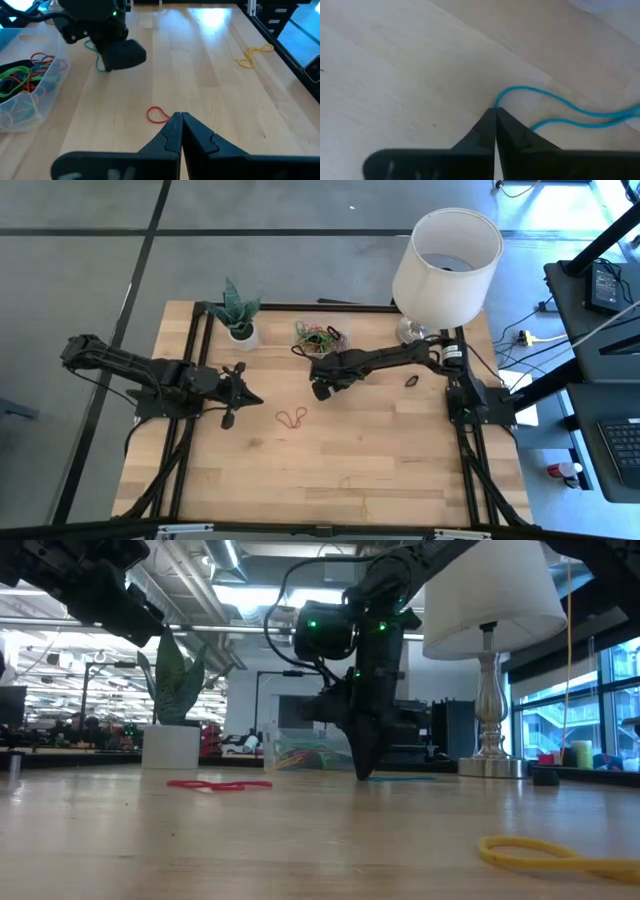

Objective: Pick and place rubber bands into bin
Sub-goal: Put the blue rubber band into the transparent bin

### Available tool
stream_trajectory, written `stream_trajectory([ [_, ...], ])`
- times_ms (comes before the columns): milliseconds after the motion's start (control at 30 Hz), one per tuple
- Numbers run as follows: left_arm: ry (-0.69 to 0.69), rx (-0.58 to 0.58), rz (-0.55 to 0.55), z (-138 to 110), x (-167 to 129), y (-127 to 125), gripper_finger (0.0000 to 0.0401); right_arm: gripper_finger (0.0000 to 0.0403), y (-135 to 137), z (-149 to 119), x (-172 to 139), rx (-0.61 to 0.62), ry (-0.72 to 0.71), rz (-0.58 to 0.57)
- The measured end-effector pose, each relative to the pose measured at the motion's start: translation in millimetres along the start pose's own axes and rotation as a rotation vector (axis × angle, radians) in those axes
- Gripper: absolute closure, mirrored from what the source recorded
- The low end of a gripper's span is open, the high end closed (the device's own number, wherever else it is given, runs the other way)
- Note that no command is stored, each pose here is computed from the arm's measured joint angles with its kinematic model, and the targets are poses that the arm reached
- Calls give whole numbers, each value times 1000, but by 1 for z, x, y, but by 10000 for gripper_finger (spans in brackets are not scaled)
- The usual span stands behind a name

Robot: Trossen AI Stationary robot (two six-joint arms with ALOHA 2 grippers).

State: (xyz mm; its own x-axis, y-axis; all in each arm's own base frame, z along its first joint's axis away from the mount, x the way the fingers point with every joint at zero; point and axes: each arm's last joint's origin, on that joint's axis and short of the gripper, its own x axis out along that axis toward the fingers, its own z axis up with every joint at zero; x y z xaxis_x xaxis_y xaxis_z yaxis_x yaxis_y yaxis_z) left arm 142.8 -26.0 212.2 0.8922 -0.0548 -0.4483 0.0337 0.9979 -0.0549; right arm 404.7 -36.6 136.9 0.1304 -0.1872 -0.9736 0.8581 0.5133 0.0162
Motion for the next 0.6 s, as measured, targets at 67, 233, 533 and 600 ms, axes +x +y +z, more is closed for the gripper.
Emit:
stream_trajectory([
  [67,6,1,1,-1,0,0,399,399,-1,-6,-11,5,29,-6],
  [233,4,0,1,0,0,0,399,401,4,-13,-76,-17,-63,-37],
  [533,2,17,20,0,0,1,399,402,21,4,-170,-75,-391,-6],
  [600,3,17,20,0,0,1,399,402,23,15,-182,-94,-485,12],
])
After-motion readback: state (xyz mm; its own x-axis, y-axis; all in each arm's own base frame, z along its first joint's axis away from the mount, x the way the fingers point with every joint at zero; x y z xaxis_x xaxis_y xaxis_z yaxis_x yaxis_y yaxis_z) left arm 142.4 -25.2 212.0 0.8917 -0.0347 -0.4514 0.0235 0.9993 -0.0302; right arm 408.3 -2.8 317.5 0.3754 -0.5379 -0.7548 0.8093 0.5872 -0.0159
